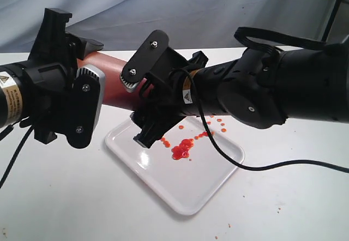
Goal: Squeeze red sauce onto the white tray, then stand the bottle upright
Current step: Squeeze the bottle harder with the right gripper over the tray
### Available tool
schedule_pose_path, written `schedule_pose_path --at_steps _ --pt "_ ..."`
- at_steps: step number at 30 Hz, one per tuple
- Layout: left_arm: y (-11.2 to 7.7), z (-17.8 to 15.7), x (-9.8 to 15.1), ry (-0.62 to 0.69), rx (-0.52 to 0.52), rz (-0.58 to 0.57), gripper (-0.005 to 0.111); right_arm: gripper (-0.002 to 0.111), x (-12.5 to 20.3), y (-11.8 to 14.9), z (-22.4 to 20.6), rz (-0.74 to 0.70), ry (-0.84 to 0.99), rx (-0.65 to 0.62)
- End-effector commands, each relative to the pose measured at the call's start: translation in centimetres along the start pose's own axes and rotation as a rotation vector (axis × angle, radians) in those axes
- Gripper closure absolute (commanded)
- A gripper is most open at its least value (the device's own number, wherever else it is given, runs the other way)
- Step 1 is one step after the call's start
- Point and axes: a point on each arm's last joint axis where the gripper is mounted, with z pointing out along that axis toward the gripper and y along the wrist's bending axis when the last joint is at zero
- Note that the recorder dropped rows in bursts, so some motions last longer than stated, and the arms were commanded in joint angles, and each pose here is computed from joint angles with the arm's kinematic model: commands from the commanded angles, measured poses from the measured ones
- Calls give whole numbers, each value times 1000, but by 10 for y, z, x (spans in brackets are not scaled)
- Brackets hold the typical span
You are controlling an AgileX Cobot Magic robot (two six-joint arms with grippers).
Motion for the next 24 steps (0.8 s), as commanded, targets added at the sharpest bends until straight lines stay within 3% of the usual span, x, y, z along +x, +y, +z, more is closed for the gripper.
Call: schedule_pose_path --at_steps 1,4,6,11,14,22,24 --pt "7 -2 -10 -95 -22 -34 107 40 -21 9 -9 -44 -142 -3" --pt "7 -2 -11 -99 -23 -34 107 41 -26 23 -10 -116 -155 -28" --pt "7 -2 -12 -110 -23 -34 107 50 -27 26 -10 -146 -162 -33" --pt "6 -2 -13 -119 -20 -49 107 91 -27 28 -10 -149 -160 -37" --pt "6 -2 -13 -119 -20 -49 107 108 -27 28 -10 -149 -157 -37" --pt "6 -2 -13 -119 -20 -49 107 108 -25 28 -10 -150 -135 -41" --pt "6 -2 -12 -113 -20 -49 107 101 -24 28 -10 -150 -125 -42"
